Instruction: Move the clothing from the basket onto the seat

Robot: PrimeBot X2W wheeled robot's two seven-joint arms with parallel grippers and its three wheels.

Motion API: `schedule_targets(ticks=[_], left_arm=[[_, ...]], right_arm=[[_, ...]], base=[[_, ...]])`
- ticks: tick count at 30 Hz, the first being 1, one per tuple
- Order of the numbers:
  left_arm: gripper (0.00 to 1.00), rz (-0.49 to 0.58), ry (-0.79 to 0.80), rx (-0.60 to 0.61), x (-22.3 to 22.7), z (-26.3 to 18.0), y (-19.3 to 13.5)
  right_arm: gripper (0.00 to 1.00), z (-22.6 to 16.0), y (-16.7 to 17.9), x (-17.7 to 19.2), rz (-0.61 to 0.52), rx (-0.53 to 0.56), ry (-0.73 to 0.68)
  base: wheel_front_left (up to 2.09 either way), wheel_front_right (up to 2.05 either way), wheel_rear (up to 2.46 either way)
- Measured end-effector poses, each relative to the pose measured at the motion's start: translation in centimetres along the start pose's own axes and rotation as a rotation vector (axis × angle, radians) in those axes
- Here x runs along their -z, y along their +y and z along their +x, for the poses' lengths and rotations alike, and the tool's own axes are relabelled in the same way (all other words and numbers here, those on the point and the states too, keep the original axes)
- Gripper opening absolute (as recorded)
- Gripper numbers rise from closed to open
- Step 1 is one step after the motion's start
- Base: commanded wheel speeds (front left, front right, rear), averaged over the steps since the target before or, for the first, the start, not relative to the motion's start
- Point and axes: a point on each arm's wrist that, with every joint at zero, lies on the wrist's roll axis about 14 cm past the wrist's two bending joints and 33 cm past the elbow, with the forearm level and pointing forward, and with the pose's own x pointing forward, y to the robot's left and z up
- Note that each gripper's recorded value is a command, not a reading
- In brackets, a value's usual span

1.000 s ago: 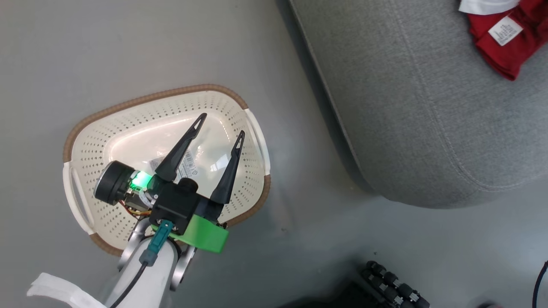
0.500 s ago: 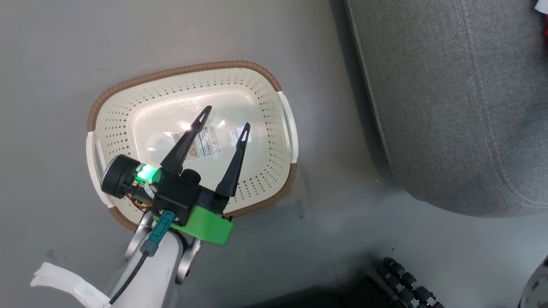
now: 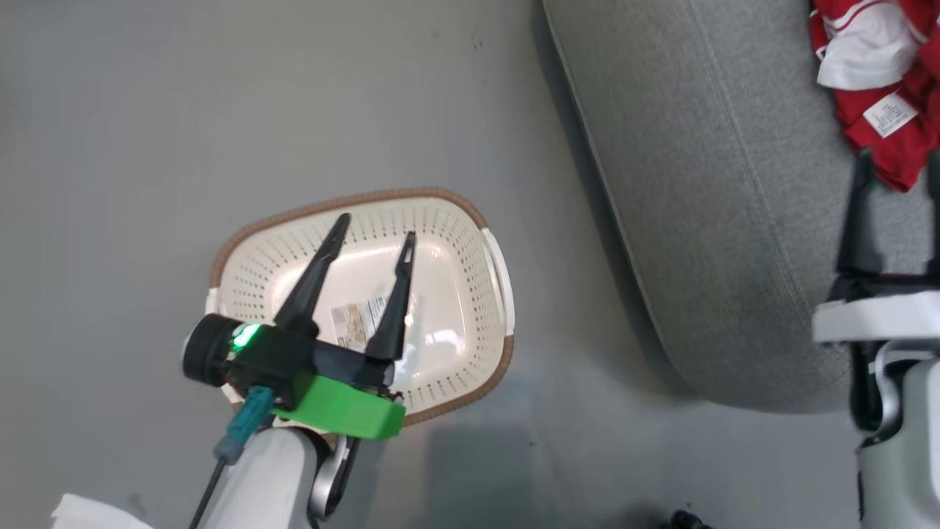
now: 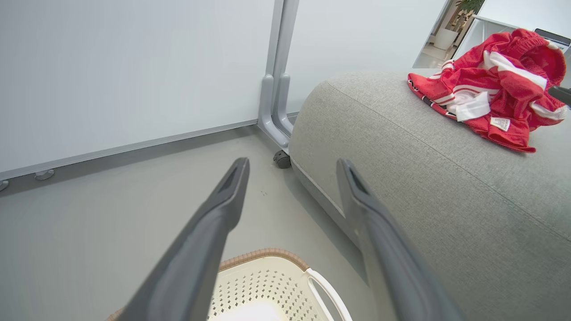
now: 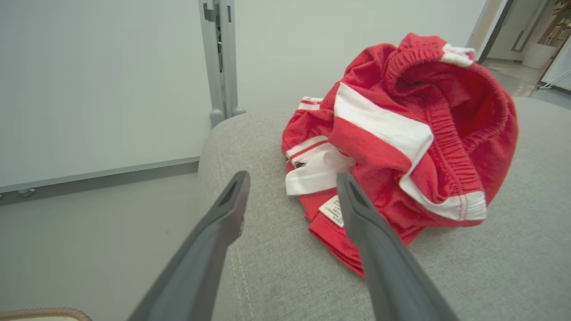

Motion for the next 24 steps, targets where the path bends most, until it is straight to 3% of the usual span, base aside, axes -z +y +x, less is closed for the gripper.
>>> schedule_targets(ticks=[5, 15, 24], left_arm=[[1.0, 0.017, -0.079, -0.118, -3.7, -2.0, 2.1], [1.0, 0.08, -0.215, -0.335, -9.9, -9.5, 5.0], [1.0, 0.112, -0.266, -0.463, -11.7, -17.1, 5.2]], right_arm=[[1.0, -2.0, 4.6, -2.3, 0.075, -0.139, -0.047], [1.0, -6.8, 11.3, -6.4, 0.067, -0.386, -0.133], [1.0, -11.6, 11.1, -7.9, 0.098, -0.401, -0.157]], base=[[0.0, 0.0, 0.0], [0.0, 0.0, 0.0], [0.0, 0.0, 0.0]])
